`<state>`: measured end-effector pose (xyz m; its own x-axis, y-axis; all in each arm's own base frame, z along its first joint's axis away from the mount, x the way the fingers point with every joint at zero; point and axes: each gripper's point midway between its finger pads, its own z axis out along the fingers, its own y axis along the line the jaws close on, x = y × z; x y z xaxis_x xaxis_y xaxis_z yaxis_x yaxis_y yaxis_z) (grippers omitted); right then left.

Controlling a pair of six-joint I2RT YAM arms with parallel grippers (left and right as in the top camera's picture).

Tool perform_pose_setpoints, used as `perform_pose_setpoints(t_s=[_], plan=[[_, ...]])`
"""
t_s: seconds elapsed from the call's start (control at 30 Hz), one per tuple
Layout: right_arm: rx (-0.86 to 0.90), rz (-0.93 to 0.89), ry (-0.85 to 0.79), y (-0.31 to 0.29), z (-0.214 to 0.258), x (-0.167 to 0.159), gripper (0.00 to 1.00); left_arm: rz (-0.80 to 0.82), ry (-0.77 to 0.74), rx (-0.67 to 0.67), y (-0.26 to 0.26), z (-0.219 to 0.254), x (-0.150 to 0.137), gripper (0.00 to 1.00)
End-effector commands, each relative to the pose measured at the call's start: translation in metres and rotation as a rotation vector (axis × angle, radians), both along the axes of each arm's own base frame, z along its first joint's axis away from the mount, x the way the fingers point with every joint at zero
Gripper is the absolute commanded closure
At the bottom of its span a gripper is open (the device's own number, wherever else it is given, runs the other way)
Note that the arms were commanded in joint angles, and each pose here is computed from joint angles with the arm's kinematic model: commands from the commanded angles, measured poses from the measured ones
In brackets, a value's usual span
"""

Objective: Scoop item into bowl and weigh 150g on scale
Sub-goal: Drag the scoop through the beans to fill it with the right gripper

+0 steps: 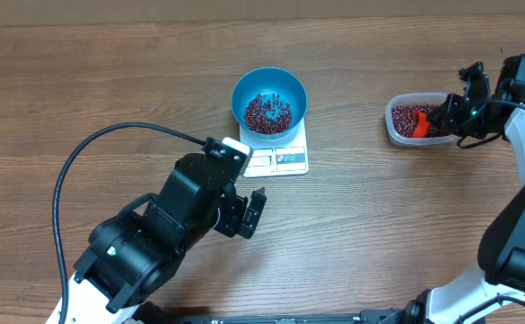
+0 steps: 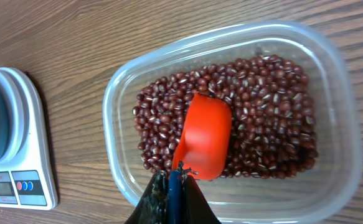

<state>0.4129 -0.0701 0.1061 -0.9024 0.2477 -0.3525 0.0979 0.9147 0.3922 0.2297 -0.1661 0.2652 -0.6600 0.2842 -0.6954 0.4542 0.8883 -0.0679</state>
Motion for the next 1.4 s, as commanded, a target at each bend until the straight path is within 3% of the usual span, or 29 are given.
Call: perform_pose_setpoints(t_s=[0.0, 0.8, 1.37], plan=[[0.001, -0.008, 0.058, -0.001, -0.020, -0.010, 0.96, -0.010, -0.002, 0.021, 0.000, -0.003, 0.000, 0.01], [-0.031, -0.132, 0.082, -0.045, -0.030, -0.023, 0.96, -0.010, -0.002, 0.021, 0.000, -0.003, 0.000, 0.01], [0.005, -0.127, 0.076, -0.040, -0.032, -0.024, 0.96, -0.010, -0.002, 0.021, 0.000, -0.003, 0.000, 0.01]])
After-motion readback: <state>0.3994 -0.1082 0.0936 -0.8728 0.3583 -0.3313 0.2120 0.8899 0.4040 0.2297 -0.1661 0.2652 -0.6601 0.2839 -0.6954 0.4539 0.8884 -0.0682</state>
